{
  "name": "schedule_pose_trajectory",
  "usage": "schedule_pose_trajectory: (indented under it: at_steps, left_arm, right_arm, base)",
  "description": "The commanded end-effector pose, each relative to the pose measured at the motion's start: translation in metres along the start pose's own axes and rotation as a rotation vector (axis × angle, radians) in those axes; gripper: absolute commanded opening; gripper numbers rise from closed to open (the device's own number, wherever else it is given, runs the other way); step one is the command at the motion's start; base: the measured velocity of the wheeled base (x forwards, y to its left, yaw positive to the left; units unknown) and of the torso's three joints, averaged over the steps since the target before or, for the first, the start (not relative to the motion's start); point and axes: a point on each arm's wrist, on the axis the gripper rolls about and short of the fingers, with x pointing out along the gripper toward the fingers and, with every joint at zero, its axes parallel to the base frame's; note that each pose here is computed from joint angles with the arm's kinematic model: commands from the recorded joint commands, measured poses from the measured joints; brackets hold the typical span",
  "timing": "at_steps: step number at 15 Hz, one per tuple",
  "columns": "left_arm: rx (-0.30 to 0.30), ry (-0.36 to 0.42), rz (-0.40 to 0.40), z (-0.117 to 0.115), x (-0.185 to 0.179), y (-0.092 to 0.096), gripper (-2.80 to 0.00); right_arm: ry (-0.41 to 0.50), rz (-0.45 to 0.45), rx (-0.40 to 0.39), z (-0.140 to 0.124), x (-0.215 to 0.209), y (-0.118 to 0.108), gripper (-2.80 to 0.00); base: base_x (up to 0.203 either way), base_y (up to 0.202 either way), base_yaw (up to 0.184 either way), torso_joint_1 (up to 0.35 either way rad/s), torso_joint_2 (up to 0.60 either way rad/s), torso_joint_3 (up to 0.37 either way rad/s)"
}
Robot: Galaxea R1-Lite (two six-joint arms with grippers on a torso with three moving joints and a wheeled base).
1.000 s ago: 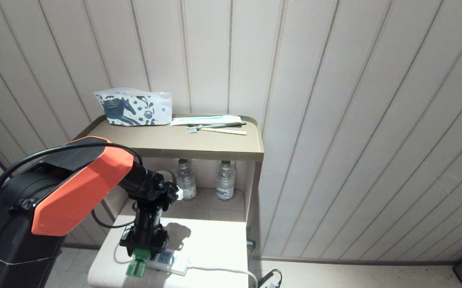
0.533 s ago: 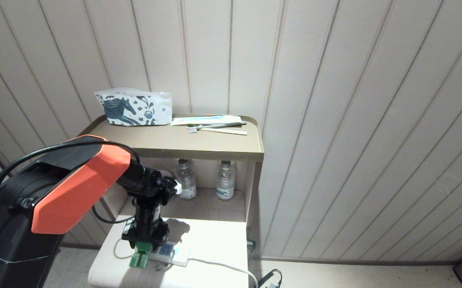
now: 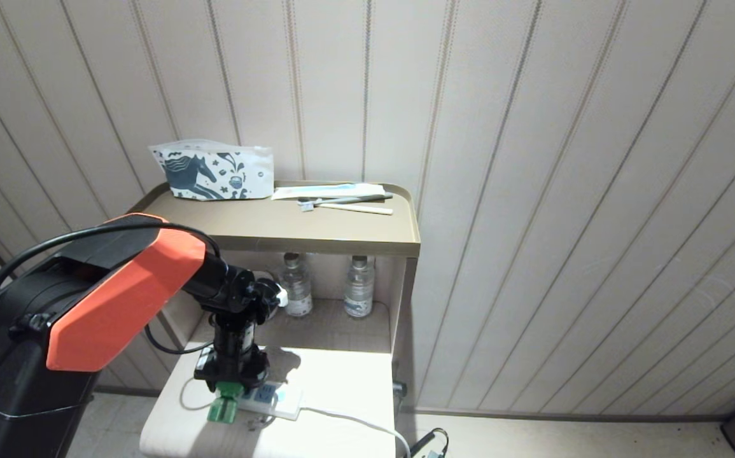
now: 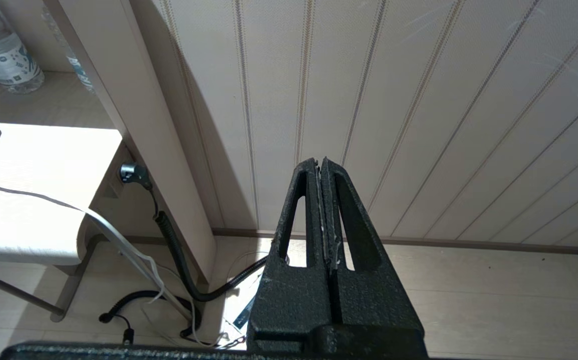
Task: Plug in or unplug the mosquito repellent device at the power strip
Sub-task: Insert the plug into the socket
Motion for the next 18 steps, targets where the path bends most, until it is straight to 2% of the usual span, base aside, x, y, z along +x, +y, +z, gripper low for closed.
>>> schedule_pose_trajectory:
  at_steps: [1, 8, 10, 12, 13, 17, 18]
  left_arm:
    - [-0.009, -0.014, -0.005, 0.001, -0.007, 0.001, 0.0]
    - [-0.038, -0.079, -0.033, 0.005, -0.022, 0.008, 0.0]
    - [-0.041, -0.112, -0.091, 0.002, -0.028, 0.012, 0.0]
    - [0.016, -0.171, -0.163, 0.001, -0.023, 0.02, 0.0]
    - [0.054, -0.198, -0.176, -0.001, -0.018, 0.022, 0.0]
    - [0.096, -0.298, -0.203, -0.008, -0.002, 0.022, 0.0]
    - [0.127, -0.329, -0.204, -0.009, -0.001, 0.022, 0.0]
  right_arm:
    - [0.003, 0.0, 0.001, 0.0, 0.0, 0.0, -2.8]
    - [0.002, 0.0, -0.001, 0.0, 0.0, 0.0, -2.8]
    - [0.002, 0.0, 0.0, 0.0, 0.0, 0.0, -2.8]
    - [0.002, 0.0, 0.001, 0.0, 0.0, 0.0, -2.8]
    - [0.002, 0.0, -0.001, 0.0, 0.0, 0.0, -2.8]
    - [0.002, -0.001, 0.0, 0.0, 0.0, 0.0, -2.8]
    - [0.002, 0.0, 0.0, 0.0, 0.0, 0.0, -2.8]
  base:
    - [0.0, 0.0, 0.0, 0.0, 0.0, 0.0]
    - [0.0, 0.0, 0.0, 0.0, 0.0, 0.0]
    - [0.0, 0.0, 0.0, 0.0, 0.0, 0.0]
    - [0.0, 0.0, 0.0, 0.0, 0.0, 0.0]
    - [0.0, 0.0, 0.0, 0.0, 0.0, 0.0]
    - [0.0, 0.0, 0.0, 0.0, 0.0, 0.0]
    - [0.0, 0.0, 0.0, 0.0, 0.0, 0.0]
